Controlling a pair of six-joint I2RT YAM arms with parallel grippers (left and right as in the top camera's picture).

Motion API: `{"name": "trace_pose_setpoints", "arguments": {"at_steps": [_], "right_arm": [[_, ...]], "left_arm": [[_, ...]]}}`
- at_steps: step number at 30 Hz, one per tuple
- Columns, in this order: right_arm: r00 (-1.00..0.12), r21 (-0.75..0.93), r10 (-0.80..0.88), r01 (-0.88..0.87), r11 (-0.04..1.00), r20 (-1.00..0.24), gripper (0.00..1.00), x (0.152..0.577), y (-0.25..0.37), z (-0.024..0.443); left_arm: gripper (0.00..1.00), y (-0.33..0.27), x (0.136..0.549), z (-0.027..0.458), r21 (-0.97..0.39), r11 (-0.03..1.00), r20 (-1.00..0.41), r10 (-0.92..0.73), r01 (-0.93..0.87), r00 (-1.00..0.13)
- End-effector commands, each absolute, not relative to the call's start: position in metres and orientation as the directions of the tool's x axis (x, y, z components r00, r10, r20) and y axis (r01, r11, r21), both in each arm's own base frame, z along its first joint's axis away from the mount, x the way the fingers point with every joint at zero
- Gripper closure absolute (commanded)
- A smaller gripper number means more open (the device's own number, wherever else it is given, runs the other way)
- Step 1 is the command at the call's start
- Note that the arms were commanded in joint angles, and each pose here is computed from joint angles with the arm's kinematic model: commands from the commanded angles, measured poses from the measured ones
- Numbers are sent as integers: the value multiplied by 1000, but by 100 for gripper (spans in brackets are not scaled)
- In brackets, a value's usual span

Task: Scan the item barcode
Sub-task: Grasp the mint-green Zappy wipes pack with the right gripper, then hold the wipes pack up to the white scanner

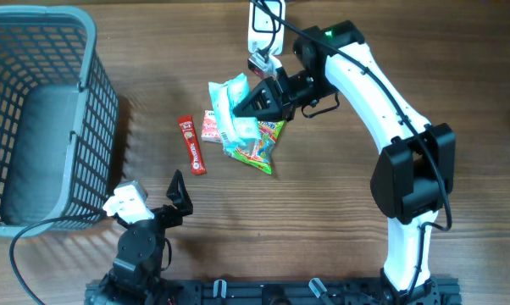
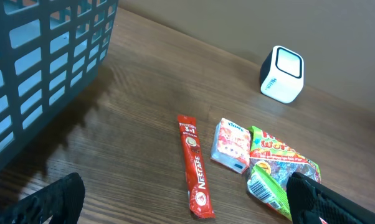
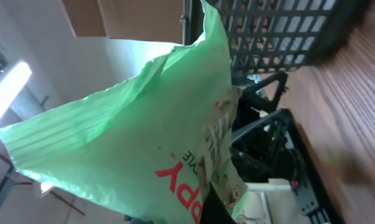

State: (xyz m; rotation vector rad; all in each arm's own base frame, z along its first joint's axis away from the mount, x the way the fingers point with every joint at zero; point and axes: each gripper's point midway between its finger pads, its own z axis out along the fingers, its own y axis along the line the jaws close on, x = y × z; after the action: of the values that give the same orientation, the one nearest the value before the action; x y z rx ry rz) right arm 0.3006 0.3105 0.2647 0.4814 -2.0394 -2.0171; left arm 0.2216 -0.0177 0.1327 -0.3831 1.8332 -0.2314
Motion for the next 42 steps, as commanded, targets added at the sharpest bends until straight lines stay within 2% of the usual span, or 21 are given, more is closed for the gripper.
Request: {"name": "trace_pose_setpoints", "arguments": {"at_steps": [1,10,14,16,22,25,28,29,31,32,34,36,39,42], "right_arm": [[-924,991,-361,-95,-92,-122,96,303,310,290],[-923,991,-364,-103,-84,-126,96,302,310,288],[-921,993,-373,-101,-57,-115,96,301,309,284],[-922,998,-380,-66,-25,-70,96,301,309,281],[-918,997,-389,-82,6,-74,96,300,309,275],[-907,987,-415,-128,93,-78,96,297,306,258],[-872,919,-471,-287,270,-134,96,304,297,217],[-865,869,-476,-353,347,-161,96,316,294,199],[-902,677,-381,-409,612,-202,96,371,281,160],[-908,569,-325,-419,707,-265,95,401,272,149],[-851,431,-310,-490,757,-423,95,443,267,150],[-730,254,-327,-561,788,-600,95,488,263,164],[-573,99,-347,-607,789,-743,96,525,264,189],[-423,-6,-364,-646,764,-830,96,548,272,211]], "left_arm": [[0,-16,222,132,-360,921,-888,-387,-151,-247],[0,-16,222,132,-360,921,-888,-387,-151,-247],[0,-16,222,132,-360,921,-888,-387,-151,-247],[0,-16,222,132,-360,921,-888,-387,-151,-247],[0,-16,222,132,-360,921,-888,-387,-151,-247],[0,-16,222,132,-360,921,-888,-387,-151,-247],[0,-16,222,132,-360,921,-888,-387,-151,-247],[0,-16,222,132,-360,921,-888,-387,-151,-247],[0,-16,222,132,-360,921,-888,-387,-151,-247],[0,-16,222,132,-360,921,-888,-387,-151,-247],[0,-16,222,132,-360,921,-888,-387,-151,-247],[0,-16,222,132,-360,921,-888,-387,-151,-247],[0,-16,222,132,-360,921,-888,-387,-151,-247],[0,-16,222,132,-360,921,-888,-388,-151,-247]]}}
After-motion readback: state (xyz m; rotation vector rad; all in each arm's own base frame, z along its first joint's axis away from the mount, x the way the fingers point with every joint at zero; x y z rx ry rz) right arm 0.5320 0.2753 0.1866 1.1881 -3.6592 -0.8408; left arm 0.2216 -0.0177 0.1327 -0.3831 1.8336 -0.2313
